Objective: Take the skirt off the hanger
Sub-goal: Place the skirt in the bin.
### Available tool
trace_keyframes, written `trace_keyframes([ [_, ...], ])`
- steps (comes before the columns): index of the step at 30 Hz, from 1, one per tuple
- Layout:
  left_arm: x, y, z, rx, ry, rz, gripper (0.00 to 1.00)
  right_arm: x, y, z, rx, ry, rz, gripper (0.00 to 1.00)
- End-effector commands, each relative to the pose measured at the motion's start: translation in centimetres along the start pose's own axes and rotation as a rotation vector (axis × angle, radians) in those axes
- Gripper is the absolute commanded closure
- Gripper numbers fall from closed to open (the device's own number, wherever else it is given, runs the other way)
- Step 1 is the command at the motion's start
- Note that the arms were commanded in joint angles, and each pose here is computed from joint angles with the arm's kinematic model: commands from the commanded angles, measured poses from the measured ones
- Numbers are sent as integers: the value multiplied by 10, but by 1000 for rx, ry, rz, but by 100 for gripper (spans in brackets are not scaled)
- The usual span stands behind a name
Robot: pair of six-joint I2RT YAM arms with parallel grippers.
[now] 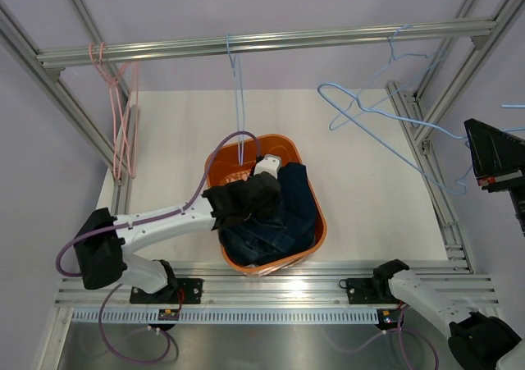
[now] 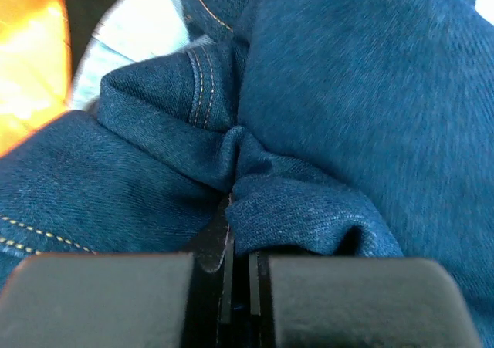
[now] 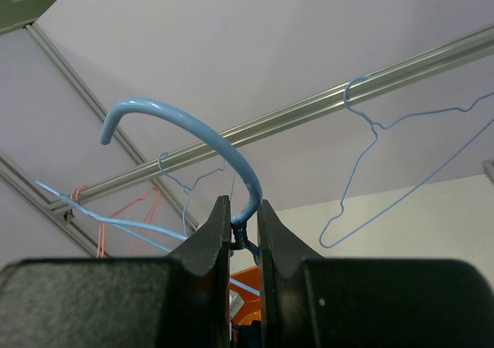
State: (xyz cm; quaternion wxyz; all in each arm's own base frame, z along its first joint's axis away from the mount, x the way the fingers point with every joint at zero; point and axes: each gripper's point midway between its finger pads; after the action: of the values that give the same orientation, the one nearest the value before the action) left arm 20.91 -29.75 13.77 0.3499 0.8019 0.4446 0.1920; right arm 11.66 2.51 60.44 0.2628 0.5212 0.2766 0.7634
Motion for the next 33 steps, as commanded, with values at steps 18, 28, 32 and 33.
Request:
trace_keyframes([
  [18,-14,87,-176,-352,-50,25,1,-60,-64,7,218,-196,-157,100],
  [28,-12,178,-279,-796,-176,217,1,-69,-147,3,623,-141,-210,100],
  [32,-46,230,-316,-822,-243,418,1,-71,-168,-3,708,-114,-195,100],
  [33,-57,234,-314,-800,-254,466,1,-67,-173,-7,737,-87,-182,100],
])
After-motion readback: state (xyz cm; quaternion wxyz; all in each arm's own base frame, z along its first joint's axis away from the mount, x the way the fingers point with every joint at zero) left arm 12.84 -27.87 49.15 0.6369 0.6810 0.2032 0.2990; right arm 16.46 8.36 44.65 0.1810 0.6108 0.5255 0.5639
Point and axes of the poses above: each gripper's point midway between its finger pads, its own z axis out along the fingers, its own x axis along the line the jaws close on, y = z × x, and after that the axes turned 13 degrees about z, right-handed
